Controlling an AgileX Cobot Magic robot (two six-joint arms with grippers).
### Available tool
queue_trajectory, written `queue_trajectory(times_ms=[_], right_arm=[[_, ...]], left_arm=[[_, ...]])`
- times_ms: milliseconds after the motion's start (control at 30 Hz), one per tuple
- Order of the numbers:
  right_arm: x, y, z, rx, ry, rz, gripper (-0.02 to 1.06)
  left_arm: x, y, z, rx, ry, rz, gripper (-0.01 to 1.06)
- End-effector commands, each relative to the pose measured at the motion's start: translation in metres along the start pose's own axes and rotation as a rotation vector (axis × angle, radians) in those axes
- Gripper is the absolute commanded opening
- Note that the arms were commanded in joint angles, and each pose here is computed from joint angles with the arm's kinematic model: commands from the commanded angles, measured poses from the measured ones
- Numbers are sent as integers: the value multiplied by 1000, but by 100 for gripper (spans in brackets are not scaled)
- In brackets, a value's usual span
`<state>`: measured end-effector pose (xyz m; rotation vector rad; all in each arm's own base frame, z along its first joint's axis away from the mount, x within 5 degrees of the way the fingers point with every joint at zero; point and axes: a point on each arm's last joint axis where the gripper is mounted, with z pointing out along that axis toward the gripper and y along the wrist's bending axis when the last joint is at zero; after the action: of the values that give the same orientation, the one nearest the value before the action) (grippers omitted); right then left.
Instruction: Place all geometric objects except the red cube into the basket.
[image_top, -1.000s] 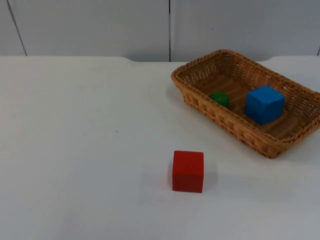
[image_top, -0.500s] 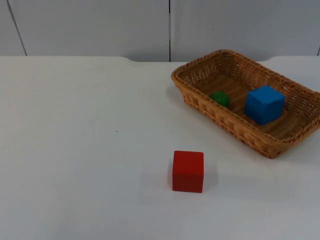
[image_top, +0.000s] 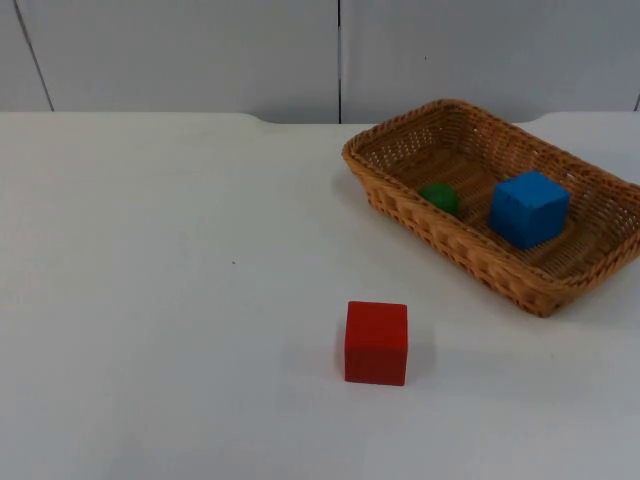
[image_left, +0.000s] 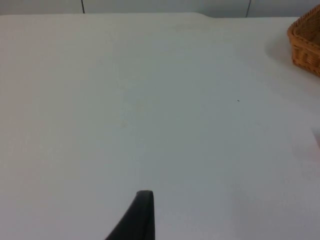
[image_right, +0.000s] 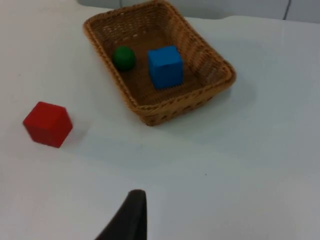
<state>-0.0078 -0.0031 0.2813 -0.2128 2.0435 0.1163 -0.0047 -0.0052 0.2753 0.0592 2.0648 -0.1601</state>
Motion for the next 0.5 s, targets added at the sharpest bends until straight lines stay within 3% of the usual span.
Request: queue_trajectory(times_ms=[0, 200, 467], right_arm=[[0, 0, 1, 40, -9, 21, 105], [0, 1, 1, 133, -8, 69, 105], [0, 1, 1, 174, -8, 92, 105]], left_arm=[[1, 1, 0, -5, 0, -6, 105], [1, 1, 0, -5, 0, -6, 105], [1, 1, 0, -7, -1, -4, 105]])
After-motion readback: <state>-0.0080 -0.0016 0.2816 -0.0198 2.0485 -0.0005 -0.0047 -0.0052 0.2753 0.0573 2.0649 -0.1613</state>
